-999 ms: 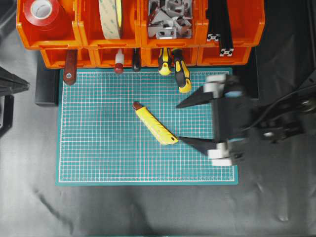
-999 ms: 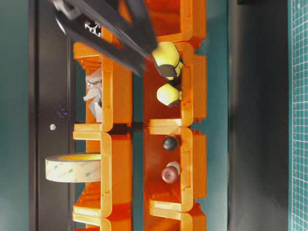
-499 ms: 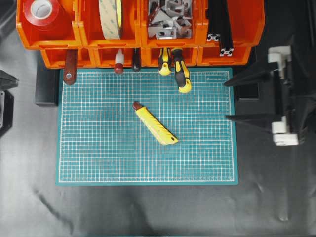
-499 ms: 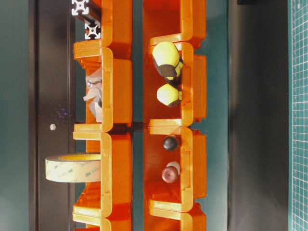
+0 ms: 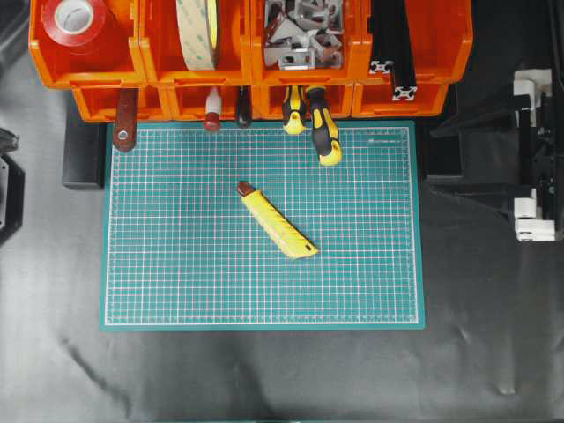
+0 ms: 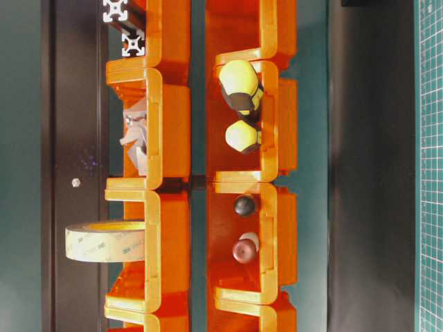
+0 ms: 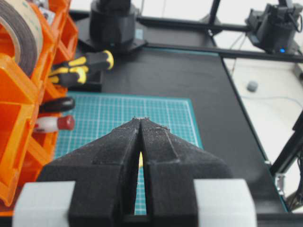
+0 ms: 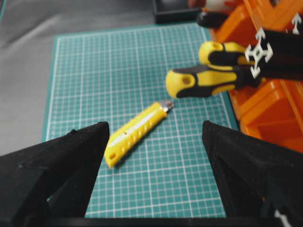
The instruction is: Pick cutter from container rack with right arm.
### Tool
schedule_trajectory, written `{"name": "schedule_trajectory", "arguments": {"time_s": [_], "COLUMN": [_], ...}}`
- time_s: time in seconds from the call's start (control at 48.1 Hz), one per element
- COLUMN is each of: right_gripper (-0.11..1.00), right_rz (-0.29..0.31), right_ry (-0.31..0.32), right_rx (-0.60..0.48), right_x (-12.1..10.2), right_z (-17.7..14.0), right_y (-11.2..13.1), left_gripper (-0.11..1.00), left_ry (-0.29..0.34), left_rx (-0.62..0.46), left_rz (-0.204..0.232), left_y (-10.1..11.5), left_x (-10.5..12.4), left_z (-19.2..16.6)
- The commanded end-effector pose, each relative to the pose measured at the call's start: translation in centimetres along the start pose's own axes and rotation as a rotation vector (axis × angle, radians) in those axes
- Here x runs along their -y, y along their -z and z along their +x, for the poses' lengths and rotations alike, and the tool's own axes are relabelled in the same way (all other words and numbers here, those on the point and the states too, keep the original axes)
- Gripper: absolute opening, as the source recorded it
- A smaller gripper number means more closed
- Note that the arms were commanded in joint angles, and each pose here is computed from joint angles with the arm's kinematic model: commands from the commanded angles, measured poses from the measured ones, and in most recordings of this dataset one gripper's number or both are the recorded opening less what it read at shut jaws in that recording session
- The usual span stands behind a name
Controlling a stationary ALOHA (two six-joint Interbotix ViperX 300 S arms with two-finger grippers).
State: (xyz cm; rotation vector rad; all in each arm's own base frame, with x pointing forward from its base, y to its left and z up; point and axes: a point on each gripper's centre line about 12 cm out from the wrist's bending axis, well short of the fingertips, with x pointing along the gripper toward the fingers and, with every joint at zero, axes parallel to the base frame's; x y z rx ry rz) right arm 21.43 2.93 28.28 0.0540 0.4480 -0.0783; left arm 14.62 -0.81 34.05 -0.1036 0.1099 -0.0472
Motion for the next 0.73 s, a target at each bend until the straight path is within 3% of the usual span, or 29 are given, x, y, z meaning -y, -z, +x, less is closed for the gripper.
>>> {"name": "schedule_trajectory", "arguments": {"time_s": [0.0, 0.229, 0.416, 0.707], "right_gripper": [0.76, 0.76, 0.76, 0.76], "right_rz": [0.005, 0.011, 0.011, 0.035], "right_ry": [-0.001, 0.001, 0.001, -0.002], "right_rx": [0.009, 0.02, 0.017, 0.04], "right_x": [0.0, 0.2, 0.3, 0.6], "right_z": [-0.2, -0.7, -0.7, -1.3], "right_y": [-0.3, -0.2, 0.1, 0.0], "left_gripper": [0.0, 0.0, 0.0, 0.0], "left_ry": [0.003, 0.004, 0.022, 0.02], "left_rx": [0.043, 0.055, 0.18, 0.155], "left_rz": [-0.004, -0.008, -0.002, -0.011], "left_y": [-1.4, -1.5, -3.0, -2.4], "left_x": [0.1, 0.1, 0.3, 0.3], "left_z": [-0.3, -0.3, -0.6, -0.3]}}
